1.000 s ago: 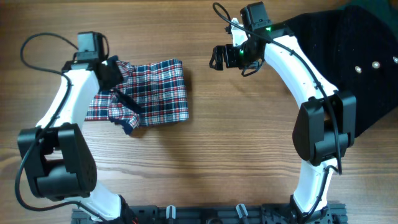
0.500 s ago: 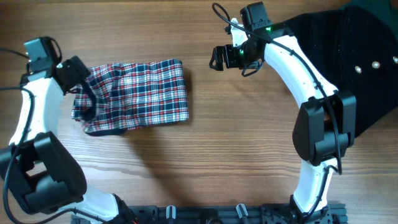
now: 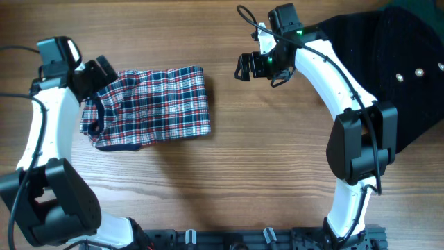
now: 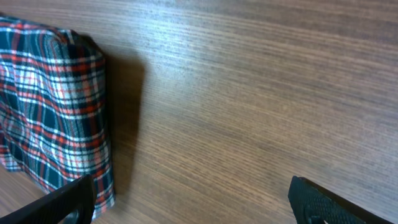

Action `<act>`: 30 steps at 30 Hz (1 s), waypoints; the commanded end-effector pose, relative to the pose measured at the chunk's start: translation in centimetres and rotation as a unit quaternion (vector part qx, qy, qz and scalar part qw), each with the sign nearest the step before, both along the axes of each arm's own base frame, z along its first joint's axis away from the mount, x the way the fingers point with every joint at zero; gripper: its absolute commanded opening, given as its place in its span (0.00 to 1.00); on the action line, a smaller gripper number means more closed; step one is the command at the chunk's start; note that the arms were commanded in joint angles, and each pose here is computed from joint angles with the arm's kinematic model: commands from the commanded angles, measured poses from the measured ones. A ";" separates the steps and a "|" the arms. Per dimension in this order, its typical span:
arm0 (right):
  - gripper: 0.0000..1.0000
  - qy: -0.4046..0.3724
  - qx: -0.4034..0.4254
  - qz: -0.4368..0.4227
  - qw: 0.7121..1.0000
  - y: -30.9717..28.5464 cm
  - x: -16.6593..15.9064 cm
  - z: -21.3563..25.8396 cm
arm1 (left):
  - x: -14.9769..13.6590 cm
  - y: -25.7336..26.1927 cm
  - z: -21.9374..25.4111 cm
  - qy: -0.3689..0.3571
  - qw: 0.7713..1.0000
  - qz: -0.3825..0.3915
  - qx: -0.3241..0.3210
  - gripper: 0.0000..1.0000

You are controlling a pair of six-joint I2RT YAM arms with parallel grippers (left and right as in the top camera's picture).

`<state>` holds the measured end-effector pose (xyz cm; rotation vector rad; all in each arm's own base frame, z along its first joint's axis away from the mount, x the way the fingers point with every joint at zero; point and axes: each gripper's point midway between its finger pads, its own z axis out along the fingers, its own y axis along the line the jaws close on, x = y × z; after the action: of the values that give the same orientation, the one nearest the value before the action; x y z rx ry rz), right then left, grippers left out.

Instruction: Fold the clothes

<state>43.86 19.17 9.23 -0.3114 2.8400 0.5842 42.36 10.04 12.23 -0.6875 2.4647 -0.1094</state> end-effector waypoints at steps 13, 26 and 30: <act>1.00 -0.006 -0.003 -0.006 1.000 -0.3 -0.1 1.4 | 2.1 -2.5 2.3 -0.054 0.997 -0.046 -0.006 1.00; 1.00 -0.006 -0.004 -0.004 1.000 -0.3 -0.2 1.4 | 2.9 -2.6 2.1 -0.064 0.996 -0.066 0.001 1.00; 1.00 -0.009 -0.007 0.007 1.000 -0.3 -0.3 1.3 | 3.1 -2.5 -0.4 -0.037 0.997 -0.073 0.001 1.00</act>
<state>43.21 18.98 9.03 -0.3042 2.8711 0.5817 45.11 7.86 13.71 -0.5353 2.3890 -0.1824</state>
